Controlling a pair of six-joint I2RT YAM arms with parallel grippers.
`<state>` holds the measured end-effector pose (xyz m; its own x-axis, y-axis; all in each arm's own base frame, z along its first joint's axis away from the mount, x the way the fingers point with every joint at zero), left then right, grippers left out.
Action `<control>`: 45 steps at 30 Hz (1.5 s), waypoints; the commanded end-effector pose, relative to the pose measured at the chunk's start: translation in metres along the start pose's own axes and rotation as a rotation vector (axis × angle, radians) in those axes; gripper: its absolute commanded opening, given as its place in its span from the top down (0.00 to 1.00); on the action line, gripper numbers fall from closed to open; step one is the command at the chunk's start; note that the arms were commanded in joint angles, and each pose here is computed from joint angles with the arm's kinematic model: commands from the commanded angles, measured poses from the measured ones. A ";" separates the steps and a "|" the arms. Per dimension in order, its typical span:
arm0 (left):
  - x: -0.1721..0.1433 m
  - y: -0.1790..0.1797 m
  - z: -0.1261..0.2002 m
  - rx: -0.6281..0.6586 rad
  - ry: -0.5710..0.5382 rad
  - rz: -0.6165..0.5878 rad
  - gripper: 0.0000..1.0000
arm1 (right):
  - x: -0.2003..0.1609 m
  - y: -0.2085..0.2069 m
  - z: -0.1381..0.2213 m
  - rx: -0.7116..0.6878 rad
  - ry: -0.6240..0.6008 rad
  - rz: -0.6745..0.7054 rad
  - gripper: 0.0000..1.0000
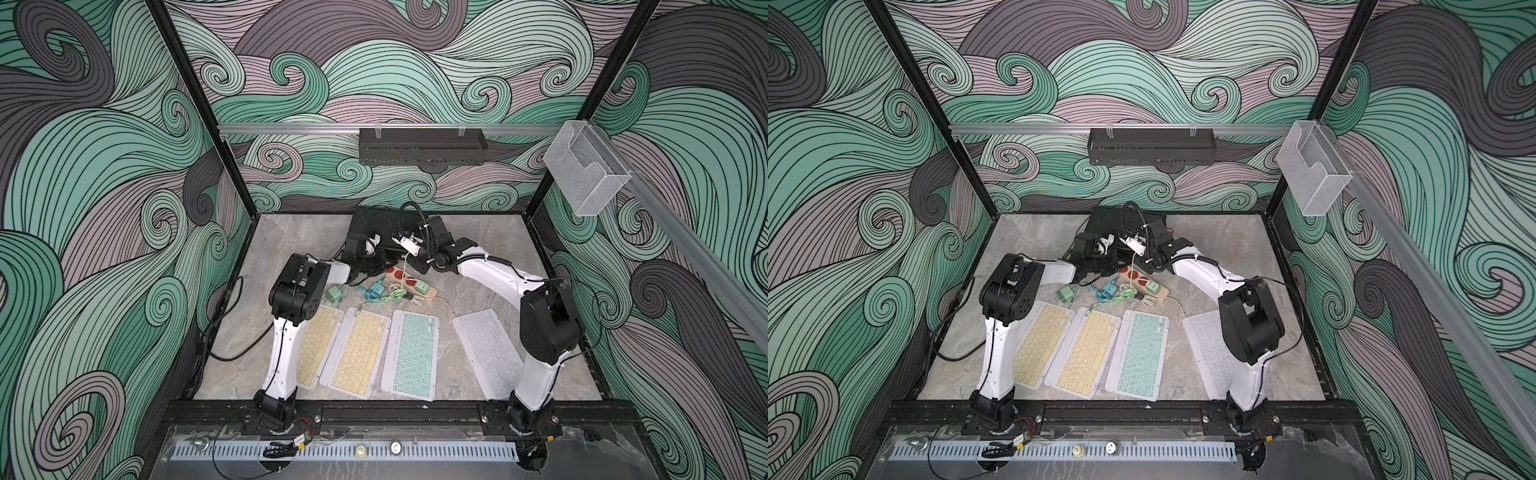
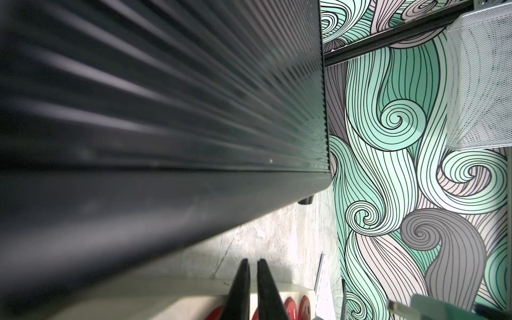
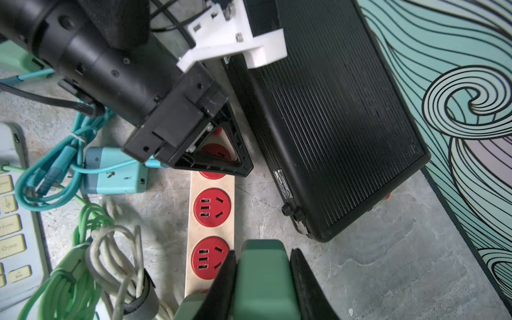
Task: Unplug the wireless keyboard
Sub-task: Remove the plug from the socket, then place the plug at the center of the board.
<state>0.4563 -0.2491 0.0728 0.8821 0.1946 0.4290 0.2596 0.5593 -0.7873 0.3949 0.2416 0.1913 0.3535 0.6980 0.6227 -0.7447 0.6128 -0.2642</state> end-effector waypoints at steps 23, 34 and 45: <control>-0.048 -0.062 0.162 0.325 -0.416 -0.155 0.84 | 0.066 0.016 0.073 -0.204 -0.346 -0.110 1.00; -0.089 -0.105 0.150 0.018 -0.359 -0.293 0.82 | 0.107 0.057 0.078 -0.215 -0.372 -0.152 1.00; -0.096 -0.071 0.188 0.314 -0.531 -0.177 0.81 | 0.070 0.073 0.070 -0.228 -0.309 -0.326 1.00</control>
<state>0.2823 -0.1818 0.1710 0.5669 0.3403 0.7502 0.3250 0.7445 -0.5832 0.3302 0.3203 0.2721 0.2807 0.4138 0.8660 -0.5401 0.8140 -0.2138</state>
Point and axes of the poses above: each gripper's point midway between its finger pads, its own z axis back along the fingers, its own y axis along the line the jaws close on, x = y × z, the point moved 6 cm from there along z, back along the fingers, and after that the axes turned 6 degrees about -z, right-handed, at the moved point
